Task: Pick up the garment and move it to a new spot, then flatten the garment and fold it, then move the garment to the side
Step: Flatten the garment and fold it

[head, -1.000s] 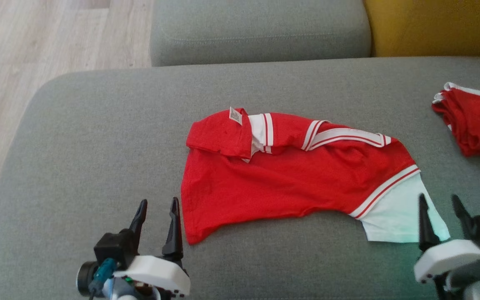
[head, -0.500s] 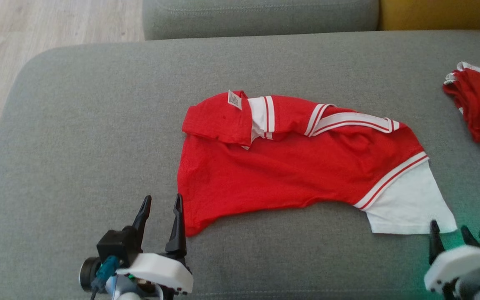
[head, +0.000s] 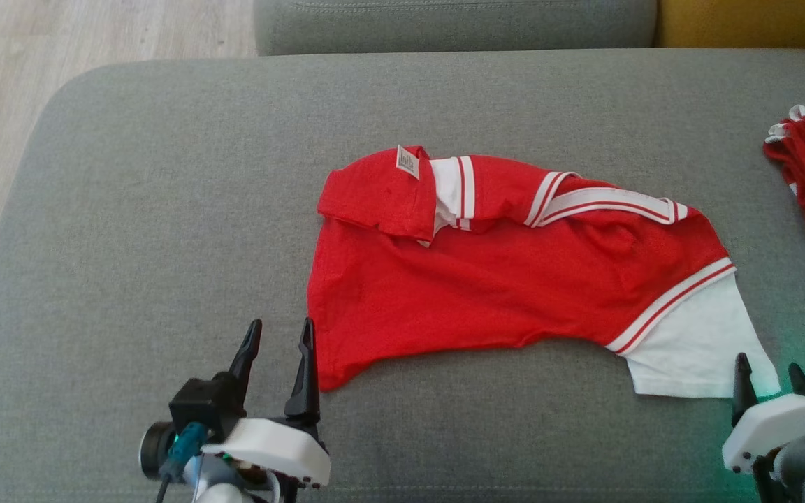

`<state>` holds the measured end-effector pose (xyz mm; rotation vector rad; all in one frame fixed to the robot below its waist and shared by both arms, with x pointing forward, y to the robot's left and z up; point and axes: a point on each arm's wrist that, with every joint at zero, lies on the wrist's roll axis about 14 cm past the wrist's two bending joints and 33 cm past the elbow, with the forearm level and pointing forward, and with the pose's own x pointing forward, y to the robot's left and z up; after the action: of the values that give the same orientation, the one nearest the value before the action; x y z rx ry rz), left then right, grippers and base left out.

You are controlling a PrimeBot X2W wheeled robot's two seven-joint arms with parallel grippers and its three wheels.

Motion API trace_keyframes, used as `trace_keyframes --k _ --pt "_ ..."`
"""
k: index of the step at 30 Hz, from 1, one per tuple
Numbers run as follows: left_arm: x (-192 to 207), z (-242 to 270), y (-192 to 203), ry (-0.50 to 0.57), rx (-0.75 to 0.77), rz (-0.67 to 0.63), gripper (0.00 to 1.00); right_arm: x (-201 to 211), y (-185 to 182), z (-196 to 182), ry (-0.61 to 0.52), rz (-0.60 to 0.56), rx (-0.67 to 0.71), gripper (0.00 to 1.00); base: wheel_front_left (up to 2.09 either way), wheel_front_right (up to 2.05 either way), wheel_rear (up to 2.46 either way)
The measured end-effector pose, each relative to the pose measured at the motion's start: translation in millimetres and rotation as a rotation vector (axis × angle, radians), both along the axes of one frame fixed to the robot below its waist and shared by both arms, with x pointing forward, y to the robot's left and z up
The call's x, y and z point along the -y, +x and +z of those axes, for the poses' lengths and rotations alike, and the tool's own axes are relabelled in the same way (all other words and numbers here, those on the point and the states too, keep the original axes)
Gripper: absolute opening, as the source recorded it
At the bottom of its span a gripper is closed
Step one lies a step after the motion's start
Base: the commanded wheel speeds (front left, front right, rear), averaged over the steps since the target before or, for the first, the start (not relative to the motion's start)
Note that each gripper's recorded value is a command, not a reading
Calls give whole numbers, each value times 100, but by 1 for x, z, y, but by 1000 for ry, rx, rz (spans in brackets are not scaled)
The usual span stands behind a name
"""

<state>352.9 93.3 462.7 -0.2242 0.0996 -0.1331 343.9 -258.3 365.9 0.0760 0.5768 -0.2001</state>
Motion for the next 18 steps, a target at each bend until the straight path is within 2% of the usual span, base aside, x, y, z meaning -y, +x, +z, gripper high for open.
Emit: trace_keyframes --k 8,18 --pt "2 -3 1 0 -11 -3 100 8 -12 -9 -1 -23 -56 100 0 0 0" --pt "3 -9 3 -1 -28 -5 100 10 -9 -9 6 -32 -78 100 0 0 0"
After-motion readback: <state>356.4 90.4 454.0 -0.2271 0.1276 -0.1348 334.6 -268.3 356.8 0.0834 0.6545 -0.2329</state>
